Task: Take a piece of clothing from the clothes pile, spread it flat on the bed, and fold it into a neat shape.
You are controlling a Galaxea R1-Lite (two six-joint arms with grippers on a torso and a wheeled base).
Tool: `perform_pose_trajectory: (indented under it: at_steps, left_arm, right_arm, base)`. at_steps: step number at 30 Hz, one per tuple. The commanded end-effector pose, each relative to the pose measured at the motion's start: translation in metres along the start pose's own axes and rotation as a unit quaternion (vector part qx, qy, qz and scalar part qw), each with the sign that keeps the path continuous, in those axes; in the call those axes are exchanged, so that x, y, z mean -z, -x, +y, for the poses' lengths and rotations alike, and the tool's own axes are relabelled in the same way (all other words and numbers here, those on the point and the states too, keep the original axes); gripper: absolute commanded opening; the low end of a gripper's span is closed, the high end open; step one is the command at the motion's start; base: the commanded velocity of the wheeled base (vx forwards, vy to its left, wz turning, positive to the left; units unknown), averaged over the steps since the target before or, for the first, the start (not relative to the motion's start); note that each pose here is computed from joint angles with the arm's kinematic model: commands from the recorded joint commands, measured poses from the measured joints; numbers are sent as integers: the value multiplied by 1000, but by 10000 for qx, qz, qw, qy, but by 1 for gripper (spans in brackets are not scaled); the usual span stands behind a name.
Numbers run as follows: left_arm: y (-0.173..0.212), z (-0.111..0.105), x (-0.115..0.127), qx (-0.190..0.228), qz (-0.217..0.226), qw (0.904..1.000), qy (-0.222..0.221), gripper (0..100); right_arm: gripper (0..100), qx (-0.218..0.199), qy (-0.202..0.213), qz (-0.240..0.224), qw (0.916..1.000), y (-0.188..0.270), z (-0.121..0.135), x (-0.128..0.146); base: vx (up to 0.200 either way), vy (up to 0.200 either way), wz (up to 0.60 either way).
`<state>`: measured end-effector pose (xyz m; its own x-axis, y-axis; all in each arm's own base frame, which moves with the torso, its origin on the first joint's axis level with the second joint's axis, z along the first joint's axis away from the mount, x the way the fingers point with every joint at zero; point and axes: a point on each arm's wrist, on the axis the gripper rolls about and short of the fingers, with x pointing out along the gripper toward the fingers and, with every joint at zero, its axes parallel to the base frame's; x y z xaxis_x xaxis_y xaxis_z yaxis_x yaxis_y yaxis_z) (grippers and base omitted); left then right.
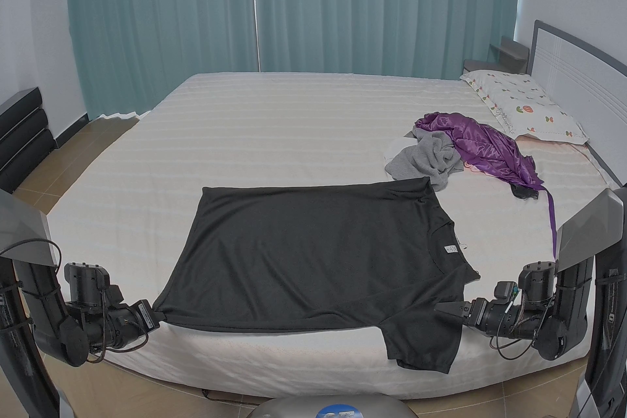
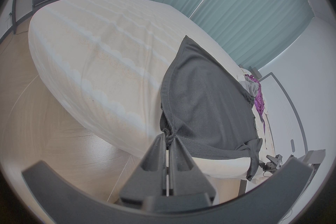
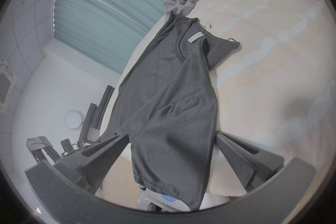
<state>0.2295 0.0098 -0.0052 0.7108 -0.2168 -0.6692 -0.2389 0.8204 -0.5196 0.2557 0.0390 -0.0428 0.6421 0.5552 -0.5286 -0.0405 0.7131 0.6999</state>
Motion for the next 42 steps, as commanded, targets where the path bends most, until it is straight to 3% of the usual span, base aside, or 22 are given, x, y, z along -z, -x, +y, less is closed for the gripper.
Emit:
perform_pose_trajectory:
  at_steps: [1,6,7,17,31,42]
  left_arm:
    - [0,0,0,-4,6,10000,6,0]
    - [0,0,0,0,10,10000,1,0]
    - [0,0,1,-3,16,10000,3,0]
    - [1,-1,0,15,-16,10000,-7,0]
    - [8,-3,-2,13,-107,9999,-35,0]
    - [14,-3,-3,14,-182,9998,-64,0]
  right_arm:
    - [100,18,20,-12,10000,-5,-2,1]
    - [100,35,19,-41,10000,-5,-2,0]
    - [0,35,19,-41,10000,-5,-2,0]
    - [0,444,-30,-307,9985,8,-6,-1]
    - [0,194,-65,-134,9997,48,11,7]
    - [0,323,-55,-199,9993,59,4,5]
  base:
    - [0,0,0]
    - [0,0,0]
    - [0,0,0]
    - [0,0,0]
    - [0,0,0]
    - [0,0,0]
